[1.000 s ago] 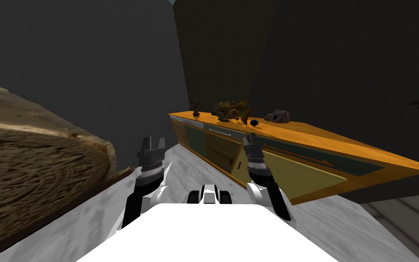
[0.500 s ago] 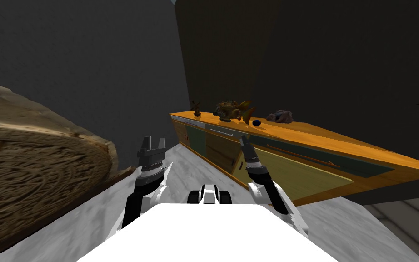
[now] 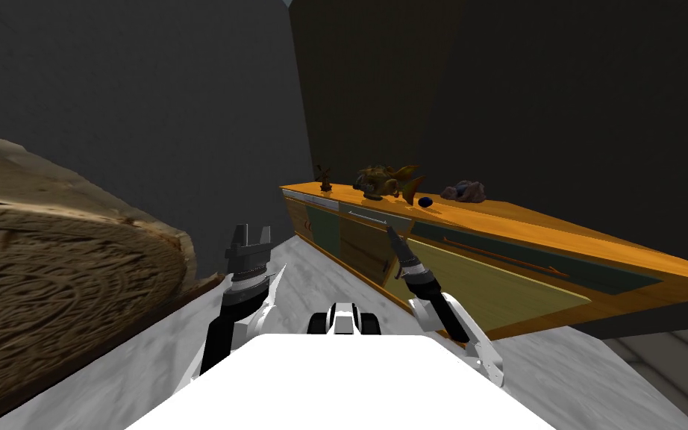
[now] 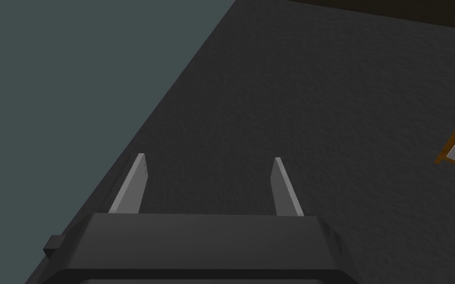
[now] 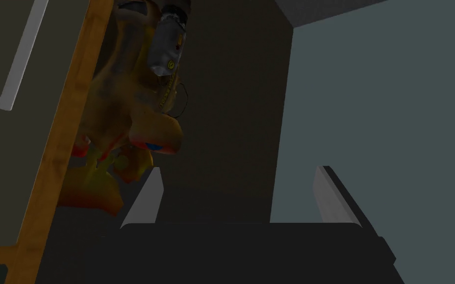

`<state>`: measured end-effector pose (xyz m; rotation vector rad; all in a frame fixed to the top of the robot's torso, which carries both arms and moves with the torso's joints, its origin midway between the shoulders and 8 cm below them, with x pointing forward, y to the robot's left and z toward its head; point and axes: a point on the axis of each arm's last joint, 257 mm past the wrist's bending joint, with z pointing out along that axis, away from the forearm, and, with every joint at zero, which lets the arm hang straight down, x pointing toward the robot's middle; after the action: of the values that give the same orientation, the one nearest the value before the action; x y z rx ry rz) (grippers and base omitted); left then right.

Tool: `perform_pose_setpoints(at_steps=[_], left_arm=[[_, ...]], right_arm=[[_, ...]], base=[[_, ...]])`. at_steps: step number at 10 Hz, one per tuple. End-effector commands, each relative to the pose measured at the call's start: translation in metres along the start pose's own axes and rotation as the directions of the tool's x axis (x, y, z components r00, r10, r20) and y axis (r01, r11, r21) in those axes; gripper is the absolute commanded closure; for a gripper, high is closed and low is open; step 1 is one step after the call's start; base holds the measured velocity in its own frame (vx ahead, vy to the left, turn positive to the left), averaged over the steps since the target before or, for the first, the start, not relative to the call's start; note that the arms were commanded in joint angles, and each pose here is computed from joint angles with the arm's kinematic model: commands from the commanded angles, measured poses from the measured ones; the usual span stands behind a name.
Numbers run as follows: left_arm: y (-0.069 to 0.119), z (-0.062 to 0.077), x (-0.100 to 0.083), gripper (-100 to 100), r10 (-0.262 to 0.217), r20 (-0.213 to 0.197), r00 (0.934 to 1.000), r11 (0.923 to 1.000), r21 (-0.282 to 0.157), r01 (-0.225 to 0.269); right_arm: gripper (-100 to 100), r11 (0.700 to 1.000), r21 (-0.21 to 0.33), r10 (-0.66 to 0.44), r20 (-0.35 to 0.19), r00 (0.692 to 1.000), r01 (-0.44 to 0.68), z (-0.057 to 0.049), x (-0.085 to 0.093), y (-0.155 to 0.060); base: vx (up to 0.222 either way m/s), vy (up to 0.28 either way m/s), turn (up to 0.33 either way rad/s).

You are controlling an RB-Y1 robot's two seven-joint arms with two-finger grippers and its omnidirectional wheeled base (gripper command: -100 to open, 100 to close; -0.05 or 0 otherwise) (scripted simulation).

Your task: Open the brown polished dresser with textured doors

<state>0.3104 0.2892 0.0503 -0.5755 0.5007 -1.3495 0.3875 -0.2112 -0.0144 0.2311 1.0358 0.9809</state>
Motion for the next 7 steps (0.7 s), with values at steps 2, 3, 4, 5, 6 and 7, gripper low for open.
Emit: perform_pose_setpoints(at_steps=[2,3,4,5,6,7], left_arm=[[0.000,0.000,0.000,0,0.000,0.000,1.0000,1.0000,0.000,0.000],[0.000,0.000,0.000,0,0.000,0.000,1.0000,1.0000,0.000,0.000],[0.000,0.000,0.000,0,0.000,0.000,1.0000,1.0000,0.000,0.000],[0.000,0.000,0.000,0,0.000,0.000,1.0000,1.0000,0.000,0.000],[0.000,0.000,0.000,0,0.000,0.000,1.0000,1.0000,0.000,0.000],[0.000,0.000,0.000,0,0.000,0.000,1.0000,1.0000,0.000,0.000]], right_arm=[[-100,0.989,-0.020,-0.149,-0.080,0.986,0.148,0.000,0.015,-0.011],[-100,0.977,-0.034,-0.213,-0.117,0.970,0.210,-0.001,0.021,-0.017],[-100,0.976,-0.035,-0.218,-0.116,0.969,0.216,-0.001,0.021,-0.017],[-100,0.958,-0.053,-0.288,-0.151,0.946,0.283,-0.002,0.027,-0.024],[-100,0.941,-0.068,-0.339,-0.180,0.923,0.332,-0.003,0.033,-0.031],[-100,0.933,-0.075,-0.361,-0.184,0.914,0.353,-0.003,0.033,-0.032]], base=[[0.004,0.046,0.009],[0.010,0.038,0.008],[0.009,0.027,0.005],[0.010,0.033,0.009],[0.015,0.056,0.014],[0.008,0.044,0.005]])
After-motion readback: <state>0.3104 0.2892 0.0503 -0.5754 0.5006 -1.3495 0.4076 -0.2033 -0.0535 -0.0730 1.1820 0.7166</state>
